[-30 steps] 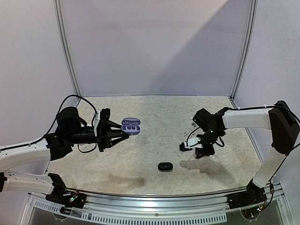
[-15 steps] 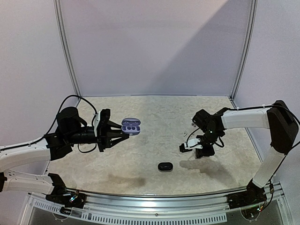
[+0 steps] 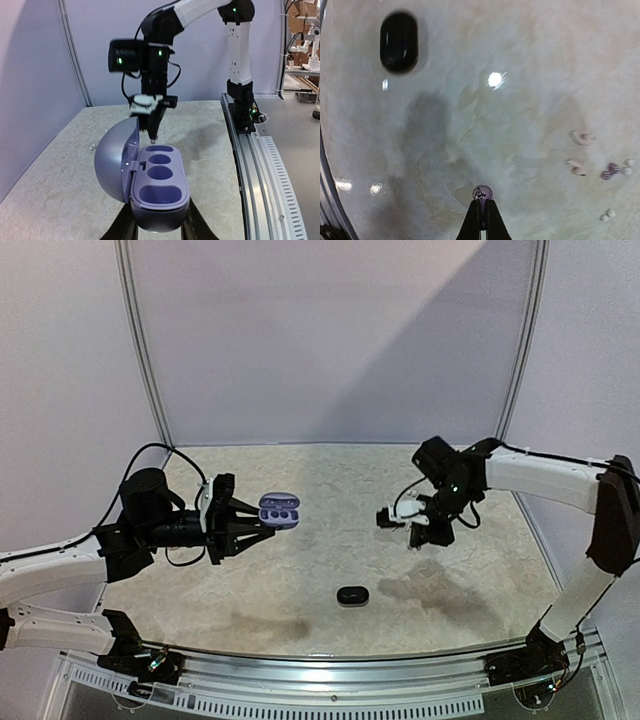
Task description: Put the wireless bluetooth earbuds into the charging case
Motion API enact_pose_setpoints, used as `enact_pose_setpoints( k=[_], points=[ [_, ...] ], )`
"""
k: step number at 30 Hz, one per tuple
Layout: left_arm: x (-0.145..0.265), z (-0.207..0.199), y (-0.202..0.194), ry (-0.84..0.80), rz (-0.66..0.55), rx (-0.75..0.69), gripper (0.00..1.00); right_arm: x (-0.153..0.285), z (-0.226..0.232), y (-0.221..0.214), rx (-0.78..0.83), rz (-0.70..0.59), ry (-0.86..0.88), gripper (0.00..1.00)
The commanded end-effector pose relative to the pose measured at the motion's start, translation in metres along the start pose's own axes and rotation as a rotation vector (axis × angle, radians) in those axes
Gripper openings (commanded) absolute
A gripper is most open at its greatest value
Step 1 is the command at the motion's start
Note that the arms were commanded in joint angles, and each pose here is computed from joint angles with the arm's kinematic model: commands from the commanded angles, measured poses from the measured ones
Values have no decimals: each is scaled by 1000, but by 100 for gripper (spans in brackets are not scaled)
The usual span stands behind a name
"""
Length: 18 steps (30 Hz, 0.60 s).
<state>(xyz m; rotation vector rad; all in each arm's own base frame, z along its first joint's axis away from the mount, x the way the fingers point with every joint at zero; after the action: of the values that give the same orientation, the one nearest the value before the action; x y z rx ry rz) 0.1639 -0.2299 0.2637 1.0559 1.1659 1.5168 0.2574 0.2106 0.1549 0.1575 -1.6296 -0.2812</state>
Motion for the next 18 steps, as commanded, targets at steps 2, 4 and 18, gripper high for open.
enact_pose_setpoints(
  k=[2,4,18],
  points=[
    [-2,-3,7,-36,-25,-44,0,120,6,64,-40,-376,-153,0],
    [-4,-4,8,-47,-31,-51,0,151,23,88,6,-505,-164,0],
    [-12,-6,14,-78,-48,-96,0,190,122,199,293,-786,-57,0]
  ],
)
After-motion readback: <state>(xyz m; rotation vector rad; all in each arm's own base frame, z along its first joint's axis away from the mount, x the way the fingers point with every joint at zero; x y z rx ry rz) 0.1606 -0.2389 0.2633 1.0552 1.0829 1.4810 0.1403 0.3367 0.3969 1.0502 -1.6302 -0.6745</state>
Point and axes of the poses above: each gripper's point midway between its finger pads, its own x axis back along the fingers, its own z axis along the line the jaws close on, y = z × x, the point moved 7 cm from there along x, back along the fingers, and after that the axes turned 3 degrees about -x, right-handed, at the moved point
